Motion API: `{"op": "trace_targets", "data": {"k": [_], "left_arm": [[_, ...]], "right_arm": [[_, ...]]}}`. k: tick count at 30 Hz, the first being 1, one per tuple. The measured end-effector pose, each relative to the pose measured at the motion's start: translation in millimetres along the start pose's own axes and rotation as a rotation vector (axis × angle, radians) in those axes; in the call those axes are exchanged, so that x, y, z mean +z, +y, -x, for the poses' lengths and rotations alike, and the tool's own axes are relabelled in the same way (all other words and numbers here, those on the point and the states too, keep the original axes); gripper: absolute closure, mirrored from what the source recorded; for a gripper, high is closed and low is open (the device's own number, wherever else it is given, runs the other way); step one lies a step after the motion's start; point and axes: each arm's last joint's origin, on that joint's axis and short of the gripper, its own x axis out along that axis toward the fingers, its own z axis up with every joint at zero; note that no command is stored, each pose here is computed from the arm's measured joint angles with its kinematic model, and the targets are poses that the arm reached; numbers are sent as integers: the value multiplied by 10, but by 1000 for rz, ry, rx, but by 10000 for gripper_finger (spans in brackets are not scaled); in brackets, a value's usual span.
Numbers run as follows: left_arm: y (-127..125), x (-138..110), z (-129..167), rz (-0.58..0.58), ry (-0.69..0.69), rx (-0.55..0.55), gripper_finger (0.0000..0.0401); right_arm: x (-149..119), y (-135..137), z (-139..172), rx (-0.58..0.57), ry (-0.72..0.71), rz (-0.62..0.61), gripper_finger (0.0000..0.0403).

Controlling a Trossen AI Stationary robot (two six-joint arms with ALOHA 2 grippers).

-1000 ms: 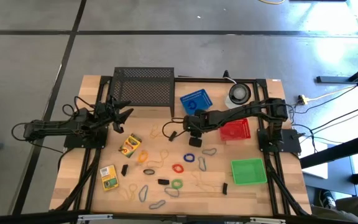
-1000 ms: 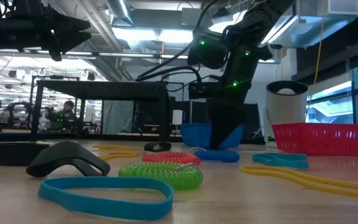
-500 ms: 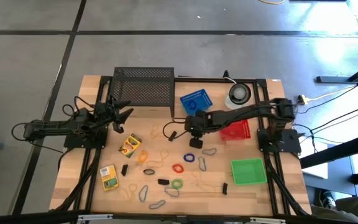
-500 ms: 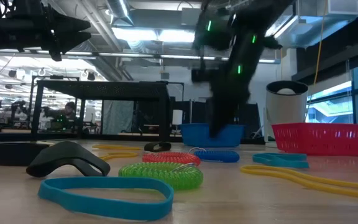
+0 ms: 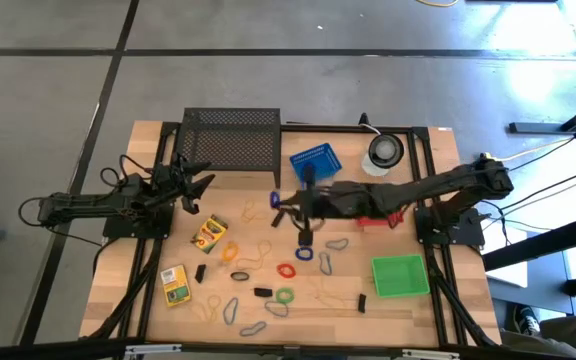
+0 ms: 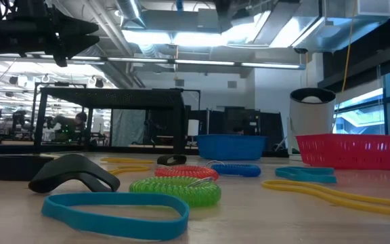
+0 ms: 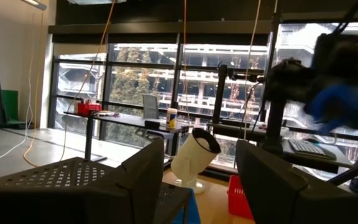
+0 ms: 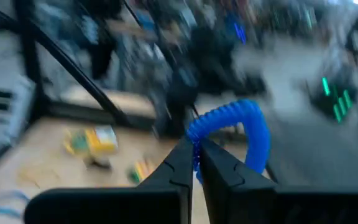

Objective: Pick & Place Office Desk Supplies
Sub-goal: Put the blue wrist coil into the blue bin

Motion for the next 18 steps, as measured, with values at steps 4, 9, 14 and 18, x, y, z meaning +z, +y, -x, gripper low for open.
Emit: {"op": "trace_targets", "data": {"k": [4,9,14,18], "left_arm": [[0,0,0,0,0,0,207],[0,0,0,0,0,0,207],[0,0,0,0,0,0,207],[0,1,0,0,-1,0,207]], "right_arm": [[118,144,21,109,-131,36,386],[100,207,32,78,-97,40,386],[-12,151,34,-51,42,26,386],[-45,34,98,-140,132,-55,386]]}}
